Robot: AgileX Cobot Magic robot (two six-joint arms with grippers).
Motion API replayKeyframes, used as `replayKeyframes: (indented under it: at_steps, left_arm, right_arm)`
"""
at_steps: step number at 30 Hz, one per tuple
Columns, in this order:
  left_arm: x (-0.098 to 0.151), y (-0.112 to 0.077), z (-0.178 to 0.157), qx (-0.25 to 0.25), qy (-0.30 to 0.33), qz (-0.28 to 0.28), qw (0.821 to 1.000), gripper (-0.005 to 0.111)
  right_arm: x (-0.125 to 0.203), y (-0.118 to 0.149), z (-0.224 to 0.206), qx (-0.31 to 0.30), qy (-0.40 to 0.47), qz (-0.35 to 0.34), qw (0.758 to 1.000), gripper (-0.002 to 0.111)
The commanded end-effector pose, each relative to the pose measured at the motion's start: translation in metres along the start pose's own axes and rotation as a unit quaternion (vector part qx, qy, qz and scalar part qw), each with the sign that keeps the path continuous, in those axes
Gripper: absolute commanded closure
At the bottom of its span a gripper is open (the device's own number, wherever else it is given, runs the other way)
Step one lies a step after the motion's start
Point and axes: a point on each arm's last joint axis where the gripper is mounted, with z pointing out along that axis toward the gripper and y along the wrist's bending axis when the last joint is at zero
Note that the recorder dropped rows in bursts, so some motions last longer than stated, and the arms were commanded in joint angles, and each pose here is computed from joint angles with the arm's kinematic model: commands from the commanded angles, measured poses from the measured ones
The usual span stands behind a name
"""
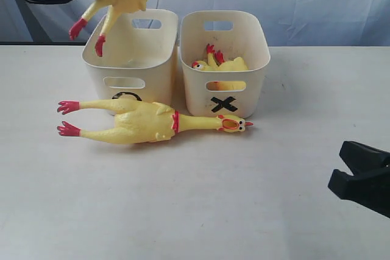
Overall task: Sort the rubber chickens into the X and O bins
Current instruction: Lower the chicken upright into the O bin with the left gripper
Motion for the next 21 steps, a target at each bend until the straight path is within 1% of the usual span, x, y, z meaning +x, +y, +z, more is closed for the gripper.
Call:
replayKeyframes:
  at_steps: [1, 4, 10, 13, 17, 21]
  left_arm:
    - [-0.003, -0.010, 0.016, 0.009, -0.009, 0.003, 1.000, 0.107]
    - [0.005, -0.010, 0.027, 0.001, -0.003, 0.002, 1.000, 0.107]
    - [0.028, 0.004, 0.048, -0.025, 0.018, -0.007, 1.000, 0.107]
    - [0.038, 0.008, 0.054, -0.027, 0.028, -0.011, 0.999, 0.107]
    - [0.054, 0.009, 0.063, -0.009, 0.050, -0.018, 0.999, 0.107]
    - [0.060, 0.009, 0.066, 0.004, 0.058, -0.013, 0.998, 0.107]
  right_arm:
    - [0.000, 0.001, 0.000, -0.009, -0.004, -0.010, 1.000, 0.109]
    - [0.000, 0.001, 0.000, -0.010, -0.005, -0.011, 1.000, 0.109]
    - [0.000, 0.001, 0.000, -0.012, -0.007, -0.014, 1.000, 0.109]
    - [-0.001, 0.001, 0.000, -0.013, -0.008, -0.015, 1.000, 0.109]
    - [-0.002, 0.002, 0.000, -0.017, -0.015, -0.023, 0.999, 0.109]
    - [-0.002, 0.002, 0.000, -0.019, -0.017, -0.026, 0.999, 0.109]
